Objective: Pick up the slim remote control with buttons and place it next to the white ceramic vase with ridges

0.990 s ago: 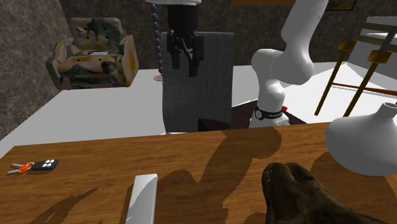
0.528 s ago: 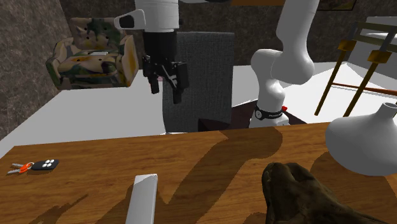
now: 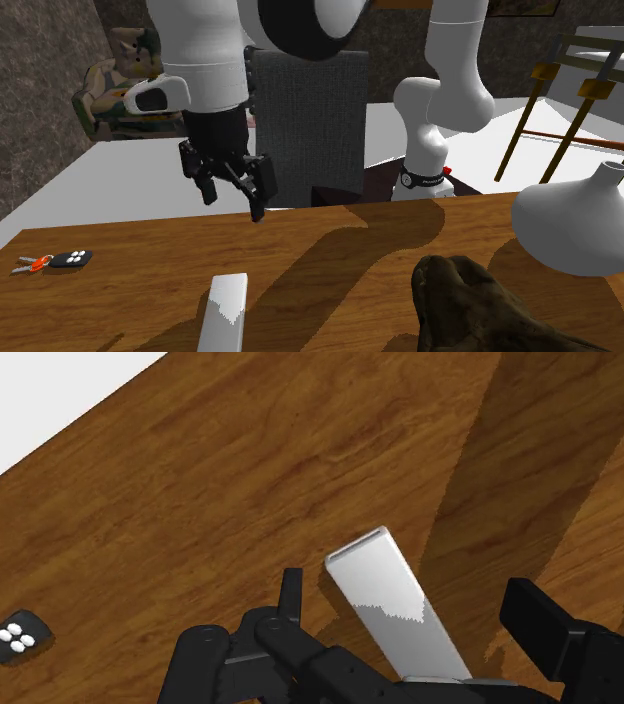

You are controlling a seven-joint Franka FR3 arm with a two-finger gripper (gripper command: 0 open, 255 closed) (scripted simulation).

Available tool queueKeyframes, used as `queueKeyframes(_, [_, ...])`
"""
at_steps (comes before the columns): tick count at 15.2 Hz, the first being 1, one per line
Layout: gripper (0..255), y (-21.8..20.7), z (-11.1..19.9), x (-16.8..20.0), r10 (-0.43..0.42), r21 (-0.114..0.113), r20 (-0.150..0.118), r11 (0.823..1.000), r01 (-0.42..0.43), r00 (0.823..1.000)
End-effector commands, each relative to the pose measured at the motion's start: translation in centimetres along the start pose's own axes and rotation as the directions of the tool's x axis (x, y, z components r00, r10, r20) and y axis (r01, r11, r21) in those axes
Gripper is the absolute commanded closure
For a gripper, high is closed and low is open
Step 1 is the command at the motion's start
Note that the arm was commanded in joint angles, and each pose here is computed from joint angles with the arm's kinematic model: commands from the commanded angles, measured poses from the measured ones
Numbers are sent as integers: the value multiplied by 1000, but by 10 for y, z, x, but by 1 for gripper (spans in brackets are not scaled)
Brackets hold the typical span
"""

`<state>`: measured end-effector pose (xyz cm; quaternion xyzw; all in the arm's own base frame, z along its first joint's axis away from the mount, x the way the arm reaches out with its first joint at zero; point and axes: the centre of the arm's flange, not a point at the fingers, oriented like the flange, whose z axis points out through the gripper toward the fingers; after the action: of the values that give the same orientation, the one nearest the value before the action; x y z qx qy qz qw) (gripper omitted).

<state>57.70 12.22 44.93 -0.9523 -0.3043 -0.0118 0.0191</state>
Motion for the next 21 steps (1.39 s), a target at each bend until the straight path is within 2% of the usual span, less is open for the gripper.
queueKeyframes(1, [0,-4,13,21,-67,0,7,998,67,998])
queueKeyframes(6, [0,-25,49,75,-229,2,25,973,229,973])
queueKeyframes(12, [0,-58,90,129,-399,7,44,917,400,916])
queueKeyframes(21, [0,-57,130,127,-399,7,44,917,400,916])
